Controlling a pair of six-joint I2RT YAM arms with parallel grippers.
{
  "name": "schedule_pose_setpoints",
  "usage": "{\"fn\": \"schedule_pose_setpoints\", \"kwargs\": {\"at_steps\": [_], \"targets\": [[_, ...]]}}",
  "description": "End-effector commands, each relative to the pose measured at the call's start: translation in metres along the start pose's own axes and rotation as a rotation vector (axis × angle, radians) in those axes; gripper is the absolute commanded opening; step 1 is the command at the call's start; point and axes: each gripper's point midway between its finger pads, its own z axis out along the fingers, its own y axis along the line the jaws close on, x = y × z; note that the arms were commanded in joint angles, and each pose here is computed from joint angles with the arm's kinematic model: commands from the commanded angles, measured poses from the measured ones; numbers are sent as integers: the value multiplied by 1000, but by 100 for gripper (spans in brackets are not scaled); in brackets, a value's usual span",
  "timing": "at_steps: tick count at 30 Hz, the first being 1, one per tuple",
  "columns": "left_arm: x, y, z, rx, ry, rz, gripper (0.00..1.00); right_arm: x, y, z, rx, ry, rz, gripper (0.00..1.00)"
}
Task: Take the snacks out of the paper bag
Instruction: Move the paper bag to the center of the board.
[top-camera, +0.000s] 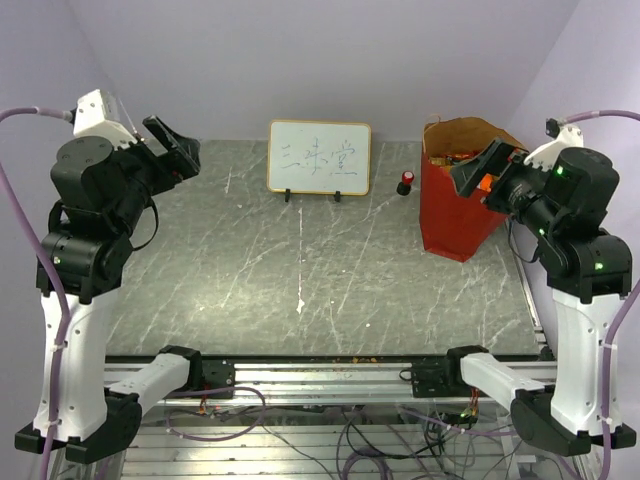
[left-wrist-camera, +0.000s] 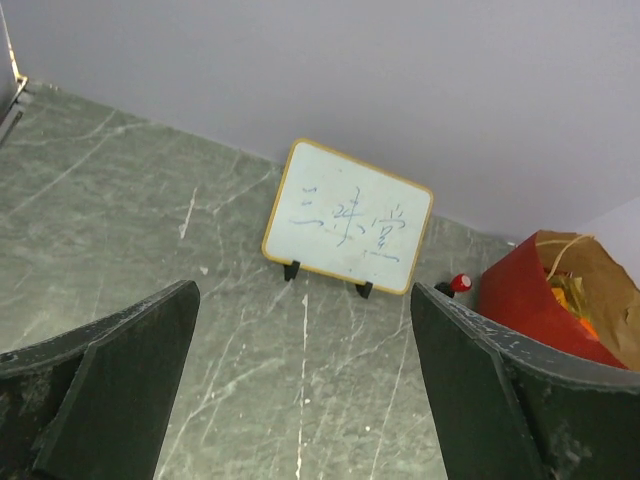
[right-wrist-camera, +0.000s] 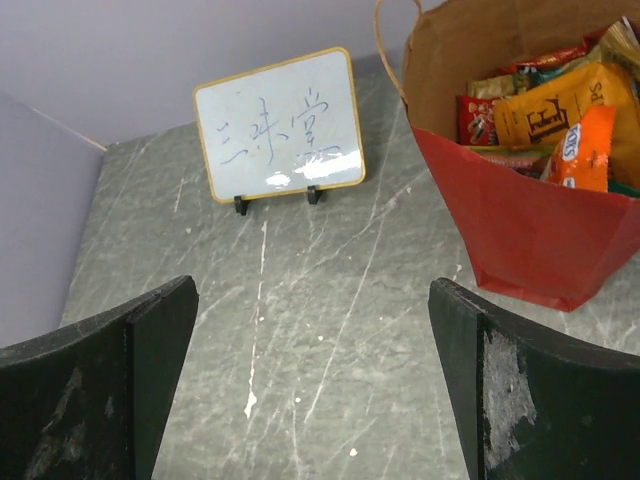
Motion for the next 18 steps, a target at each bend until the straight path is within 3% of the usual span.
{"fn": "schedule_pose_setpoints", "kwargs": {"at_steps": [1,18], "targets": [[18,6,2,-15,47,-15,98,11,-11,-10,62,21,46,100],[92,13,-7,13,265,-133,99,52,-28,-19,112,145,42,100]]}}
